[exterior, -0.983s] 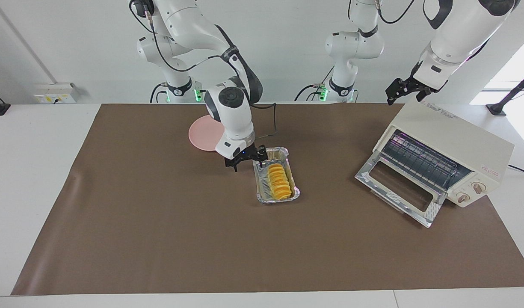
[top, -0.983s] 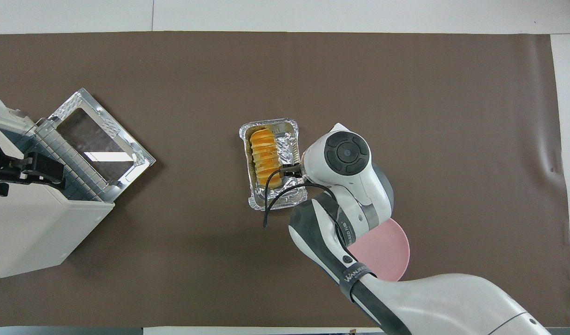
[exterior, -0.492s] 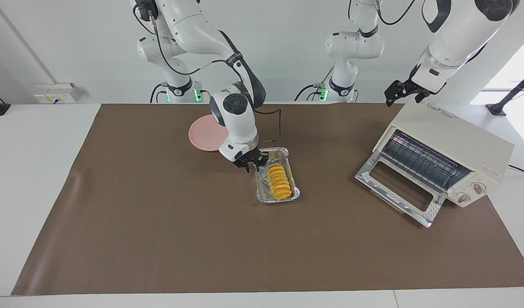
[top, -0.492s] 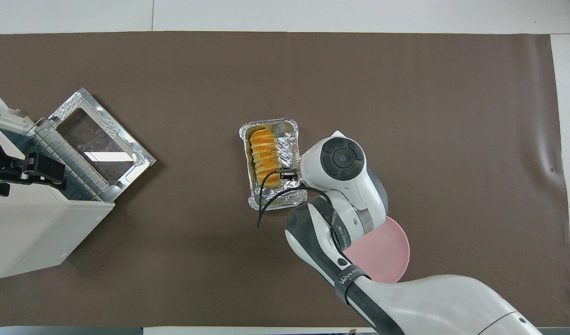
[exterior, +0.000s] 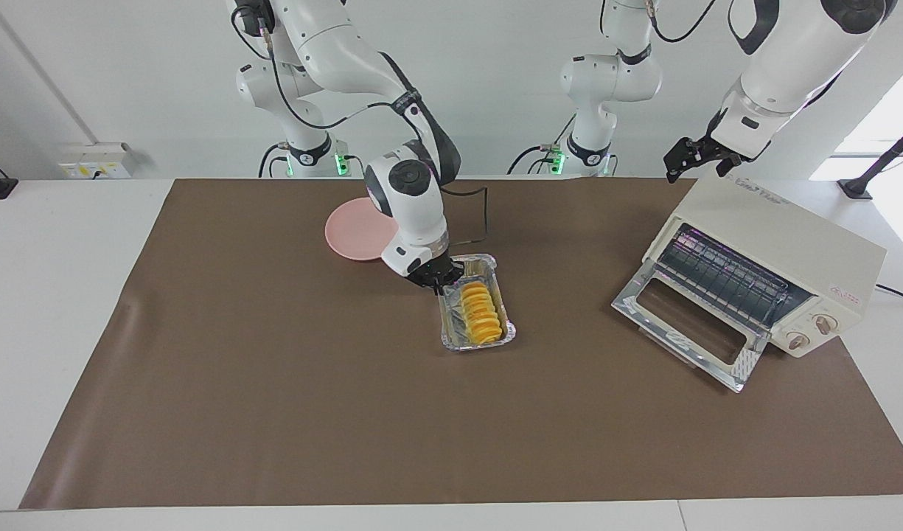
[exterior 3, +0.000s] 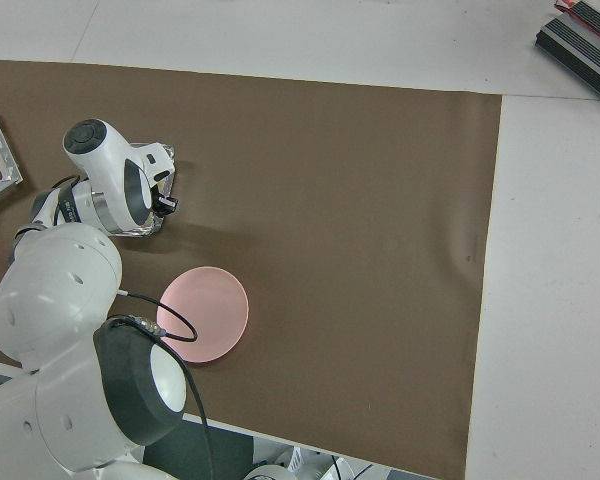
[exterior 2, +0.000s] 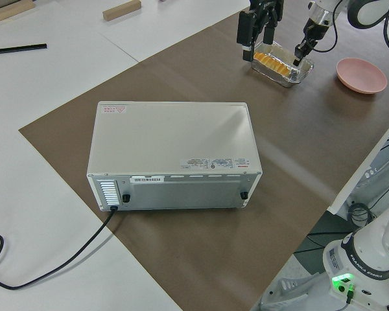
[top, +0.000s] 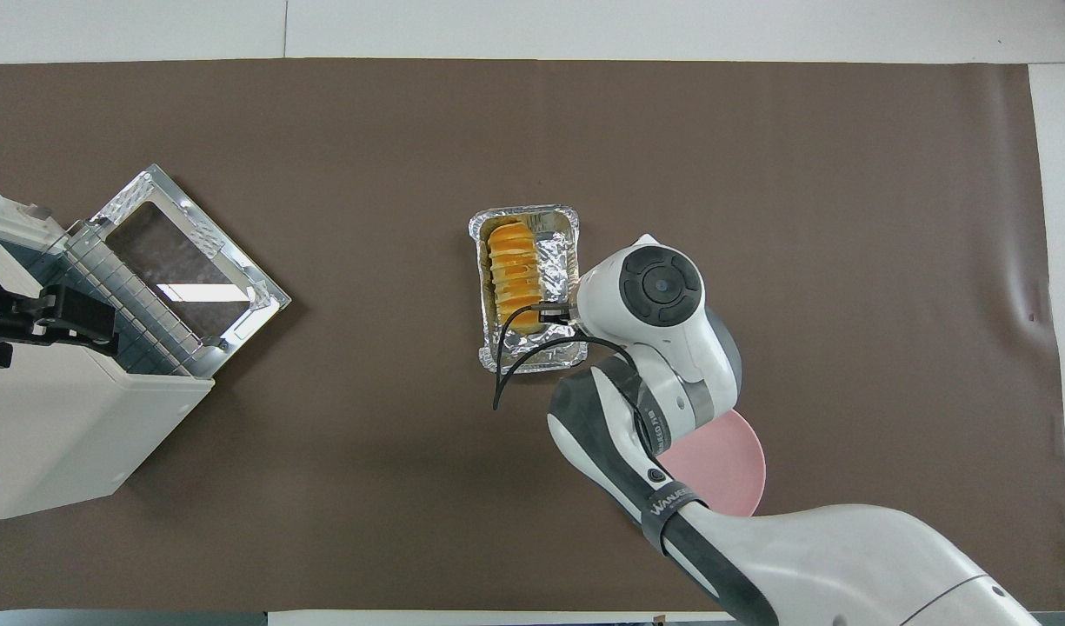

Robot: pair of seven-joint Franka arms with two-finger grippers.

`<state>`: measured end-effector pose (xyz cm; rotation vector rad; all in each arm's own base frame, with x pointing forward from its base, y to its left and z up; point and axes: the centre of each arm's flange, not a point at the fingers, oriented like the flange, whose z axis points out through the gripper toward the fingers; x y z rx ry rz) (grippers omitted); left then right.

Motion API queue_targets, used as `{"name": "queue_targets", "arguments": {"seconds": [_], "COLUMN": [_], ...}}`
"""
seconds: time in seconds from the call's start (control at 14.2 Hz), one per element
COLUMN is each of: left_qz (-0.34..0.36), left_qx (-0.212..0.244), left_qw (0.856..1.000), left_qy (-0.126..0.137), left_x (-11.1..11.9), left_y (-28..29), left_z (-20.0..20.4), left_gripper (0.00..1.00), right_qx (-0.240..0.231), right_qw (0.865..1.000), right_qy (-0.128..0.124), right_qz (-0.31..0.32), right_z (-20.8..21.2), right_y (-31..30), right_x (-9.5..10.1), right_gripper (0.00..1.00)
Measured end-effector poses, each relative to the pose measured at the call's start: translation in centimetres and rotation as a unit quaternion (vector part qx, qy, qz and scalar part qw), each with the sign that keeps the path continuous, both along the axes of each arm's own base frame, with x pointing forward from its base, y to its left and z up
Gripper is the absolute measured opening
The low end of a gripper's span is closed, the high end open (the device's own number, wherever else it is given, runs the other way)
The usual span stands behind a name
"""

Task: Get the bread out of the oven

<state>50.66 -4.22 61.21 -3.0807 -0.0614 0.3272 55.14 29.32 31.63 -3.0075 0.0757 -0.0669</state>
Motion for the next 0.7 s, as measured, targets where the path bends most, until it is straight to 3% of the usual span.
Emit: {"name": "queue_targets", "arguments": {"seconds": [0.21,0.35,0.49,0.7], "left_qz": [0.000,0.000,0.000,0.000], "left_qx": [0.000,0.000,0.000,0.000], "left_qw": [1.000,1.000,1.000,1.000], "left_qy": [0.000,0.000,0.000,0.000], "left_x": [0.0,0.0,0.0,0.0], "left_y": [0.0,0.0,0.0,0.0], "left_z": [0.0,0.0,0.0,0.0], "left_gripper": [1.00,1.00,1.00,1.00], "right_qx": [0.003,0.026,0.048,0.050], "right_qw": [1.000,0.999,0.998,0.997], "right_qy": [0.012,0.024,0.035,0.056], "right_qz": [0.014,0.022,0.023,0.023], "right_z": [2.3,3.0,2.3,0.1], "right_y": [-7.4,-12.9,-17.7,-20.4], "right_x": [3.4,4.7,5.1,3.9], "right_gripper": [0.02,0.02,0.02,0.02]}}
